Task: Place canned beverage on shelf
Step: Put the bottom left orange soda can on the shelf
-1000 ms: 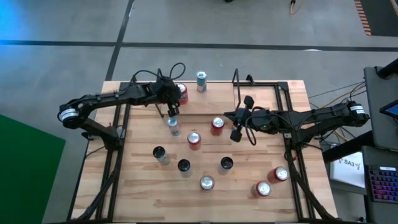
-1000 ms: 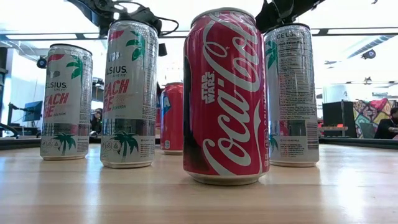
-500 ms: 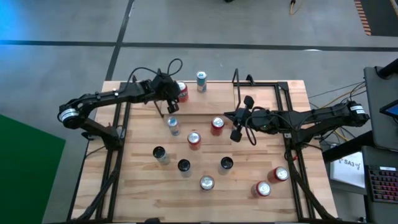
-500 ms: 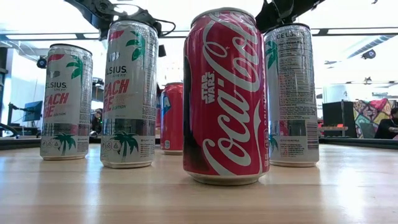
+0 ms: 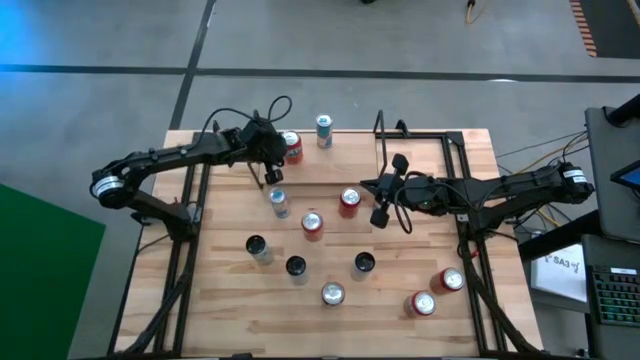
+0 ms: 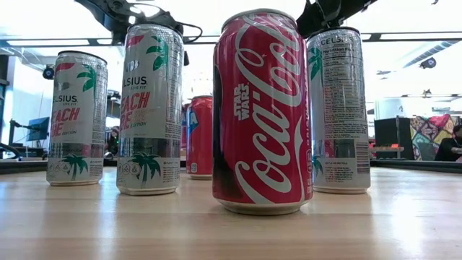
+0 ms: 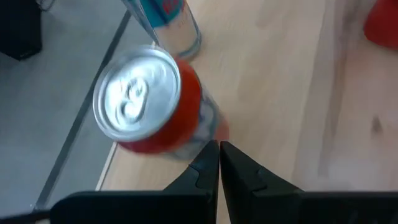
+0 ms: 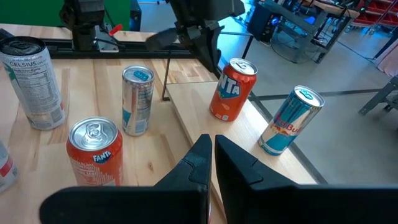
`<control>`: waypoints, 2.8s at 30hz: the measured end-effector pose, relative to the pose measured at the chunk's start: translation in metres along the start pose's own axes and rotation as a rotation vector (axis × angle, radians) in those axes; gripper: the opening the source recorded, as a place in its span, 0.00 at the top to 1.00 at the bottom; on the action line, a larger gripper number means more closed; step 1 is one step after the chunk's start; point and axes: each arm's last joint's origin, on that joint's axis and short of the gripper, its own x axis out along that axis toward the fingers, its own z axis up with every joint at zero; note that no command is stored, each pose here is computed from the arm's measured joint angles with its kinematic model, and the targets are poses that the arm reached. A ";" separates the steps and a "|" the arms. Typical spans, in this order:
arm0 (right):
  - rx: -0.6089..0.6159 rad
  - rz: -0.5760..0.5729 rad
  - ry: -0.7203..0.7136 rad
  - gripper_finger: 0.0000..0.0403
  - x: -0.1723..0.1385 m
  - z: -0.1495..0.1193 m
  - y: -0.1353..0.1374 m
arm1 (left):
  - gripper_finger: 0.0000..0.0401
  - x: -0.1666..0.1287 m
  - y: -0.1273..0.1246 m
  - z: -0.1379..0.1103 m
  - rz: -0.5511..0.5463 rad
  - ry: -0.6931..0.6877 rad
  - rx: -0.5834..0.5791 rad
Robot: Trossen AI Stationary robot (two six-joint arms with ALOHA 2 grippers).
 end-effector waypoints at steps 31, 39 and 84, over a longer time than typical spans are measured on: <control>-0.001 0.000 0.001 0.97 0.000 0.000 0.000 | 1.00 0.011 0.010 0.003 0.061 -0.035 -0.034; -0.004 0.000 0.001 0.97 0.000 0.000 0.000 | 1.00 0.011 0.005 0.006 -0.107 -0.107 -0.029; -0.004 0.000 0.002 0.97 0.000 0.000 0.000 | 1.00 0.023 0.017 -0.002 0.037 -0.023 -0.056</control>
